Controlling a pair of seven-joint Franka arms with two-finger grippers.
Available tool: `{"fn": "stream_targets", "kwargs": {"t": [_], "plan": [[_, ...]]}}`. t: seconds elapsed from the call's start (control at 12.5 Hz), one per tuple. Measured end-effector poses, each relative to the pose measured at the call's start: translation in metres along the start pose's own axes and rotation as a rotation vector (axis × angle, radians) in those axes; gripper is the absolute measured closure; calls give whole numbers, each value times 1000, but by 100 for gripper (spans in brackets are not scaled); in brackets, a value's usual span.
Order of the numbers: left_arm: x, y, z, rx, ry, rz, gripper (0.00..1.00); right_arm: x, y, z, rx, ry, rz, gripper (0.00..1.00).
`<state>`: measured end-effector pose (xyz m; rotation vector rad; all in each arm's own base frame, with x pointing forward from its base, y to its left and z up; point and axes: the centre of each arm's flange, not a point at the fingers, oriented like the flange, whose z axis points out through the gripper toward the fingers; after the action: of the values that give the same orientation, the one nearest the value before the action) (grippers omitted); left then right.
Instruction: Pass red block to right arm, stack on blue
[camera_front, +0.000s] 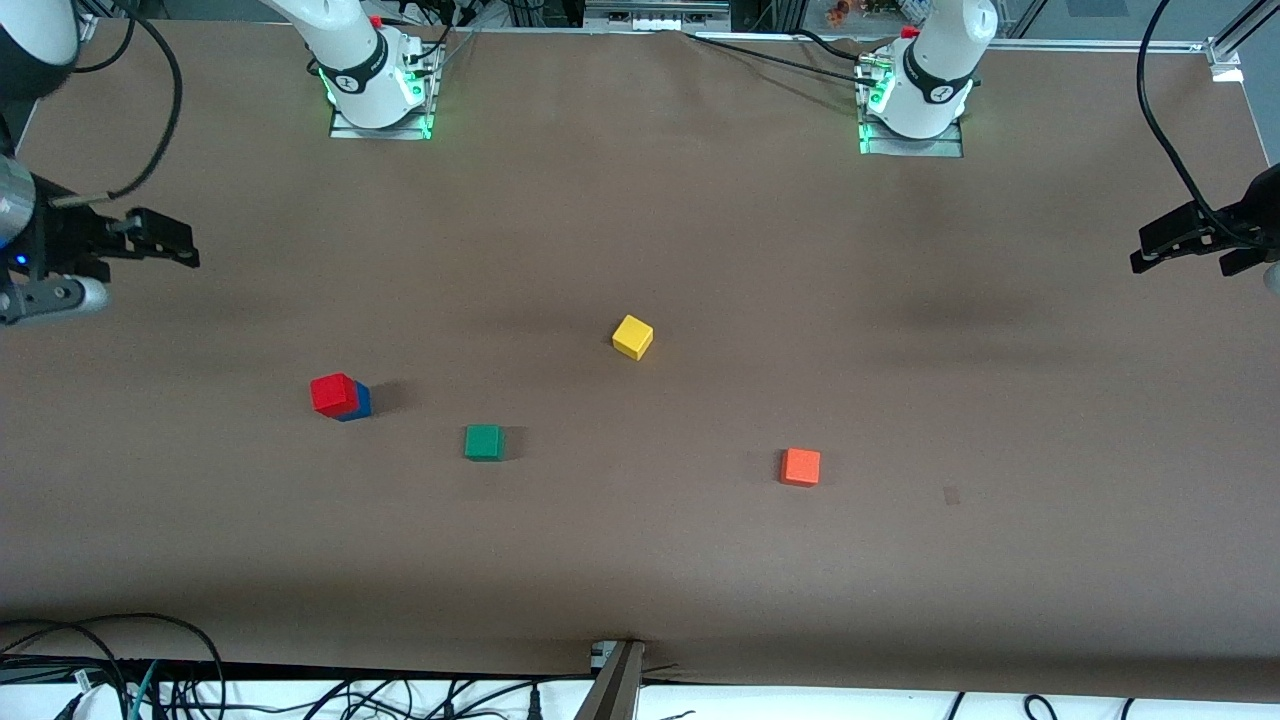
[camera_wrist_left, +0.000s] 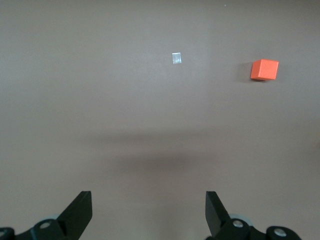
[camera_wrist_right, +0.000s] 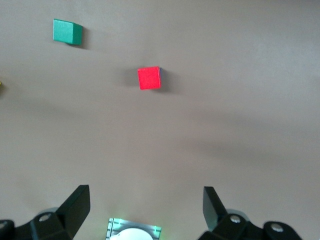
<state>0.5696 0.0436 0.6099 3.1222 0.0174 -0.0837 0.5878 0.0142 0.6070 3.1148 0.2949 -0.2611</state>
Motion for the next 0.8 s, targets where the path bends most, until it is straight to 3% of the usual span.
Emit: {"fn": "stream_targets", "kwargs": {"t": [0.32, 0.8], "plan": [[-1, -4, 0, -1, -4, -28, 0, -42, 21, -15, 30, -1, 28, 0], [-1, -8, 1, -1, -7, -37, 0, -55, 2, -4, 43, -44, 0, 0]]}}
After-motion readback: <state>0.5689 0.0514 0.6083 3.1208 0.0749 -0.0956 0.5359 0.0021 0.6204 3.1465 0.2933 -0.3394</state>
